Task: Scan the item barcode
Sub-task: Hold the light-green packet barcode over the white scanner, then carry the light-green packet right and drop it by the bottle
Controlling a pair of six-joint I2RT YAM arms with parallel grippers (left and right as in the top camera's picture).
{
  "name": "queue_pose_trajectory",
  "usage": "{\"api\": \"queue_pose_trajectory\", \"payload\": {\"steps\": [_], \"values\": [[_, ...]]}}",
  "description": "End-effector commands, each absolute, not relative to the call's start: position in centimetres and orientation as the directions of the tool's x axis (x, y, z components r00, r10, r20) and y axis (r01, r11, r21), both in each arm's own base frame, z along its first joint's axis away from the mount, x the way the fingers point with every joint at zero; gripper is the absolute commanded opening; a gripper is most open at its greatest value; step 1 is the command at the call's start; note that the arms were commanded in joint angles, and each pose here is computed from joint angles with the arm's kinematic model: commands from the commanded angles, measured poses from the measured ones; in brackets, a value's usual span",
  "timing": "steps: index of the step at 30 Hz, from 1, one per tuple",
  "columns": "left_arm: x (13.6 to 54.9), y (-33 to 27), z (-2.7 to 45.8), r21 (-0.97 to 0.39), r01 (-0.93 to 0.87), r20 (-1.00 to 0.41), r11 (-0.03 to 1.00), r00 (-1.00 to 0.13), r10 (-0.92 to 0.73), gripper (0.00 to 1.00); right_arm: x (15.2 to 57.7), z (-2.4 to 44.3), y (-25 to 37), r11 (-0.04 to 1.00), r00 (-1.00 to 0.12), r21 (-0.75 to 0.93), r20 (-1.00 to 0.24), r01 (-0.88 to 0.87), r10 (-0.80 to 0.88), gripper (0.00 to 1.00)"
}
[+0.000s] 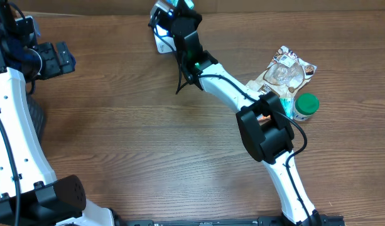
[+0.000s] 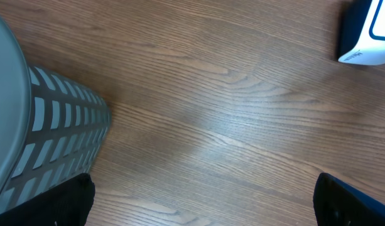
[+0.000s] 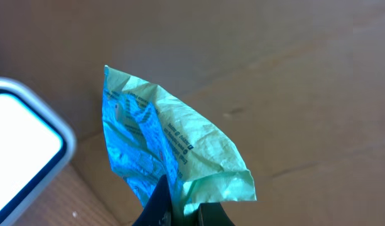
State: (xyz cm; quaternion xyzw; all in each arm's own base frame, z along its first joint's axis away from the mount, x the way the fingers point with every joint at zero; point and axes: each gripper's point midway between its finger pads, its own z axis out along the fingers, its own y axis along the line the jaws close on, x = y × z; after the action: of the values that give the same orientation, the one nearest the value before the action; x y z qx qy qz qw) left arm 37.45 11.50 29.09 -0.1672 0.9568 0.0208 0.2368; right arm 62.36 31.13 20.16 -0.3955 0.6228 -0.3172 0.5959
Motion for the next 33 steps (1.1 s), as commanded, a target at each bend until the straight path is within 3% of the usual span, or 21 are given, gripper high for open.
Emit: {"api": "queue_pose_trajectory", "payload": {"steps": [1,16,26,30,33], "values": [[37.5,11.3,29.5,-0.026,-0.306,-0.471,0.952,-0.836,-0.282,1.00,62.6,20.1,31.8,0.435,0.057,-0.892,-0.444,-0.124,-0.894,0.04],[37.5,11.3,29.5,-0.026,-0.306,-0.471,0.952,-0.836,-0.282,1.00,62.1,20.9,32.4,0.450,0.068,-0.885,-0.460,-0.121,-0.885,0.04],[37.5,11.4,29.5,-0.026,-0.308,-0.471,0.951,-0.835,-0.284,1.00,58.4,34.7,27.9,0.857,0.010,-0.509,-0.860,-0.083,-0.510,0.04],[37.5,11.4,29.5,-0.026,-0.308,-0.472,0.951,-0.835,-0.283,1.00,54.1,38.9,23.7,0.968,-0.133,-0.241,-0.959,-0.068,-0.249,0.04],[37.5,11.4,29.5,-0.026,-0.308,-0.471,0.951,-0.835,-0.283,0.99,49.9,39.0,20.0,0.998,-0.302,-0.060,-0.951,-0.013,-0.062,0.04]]}}
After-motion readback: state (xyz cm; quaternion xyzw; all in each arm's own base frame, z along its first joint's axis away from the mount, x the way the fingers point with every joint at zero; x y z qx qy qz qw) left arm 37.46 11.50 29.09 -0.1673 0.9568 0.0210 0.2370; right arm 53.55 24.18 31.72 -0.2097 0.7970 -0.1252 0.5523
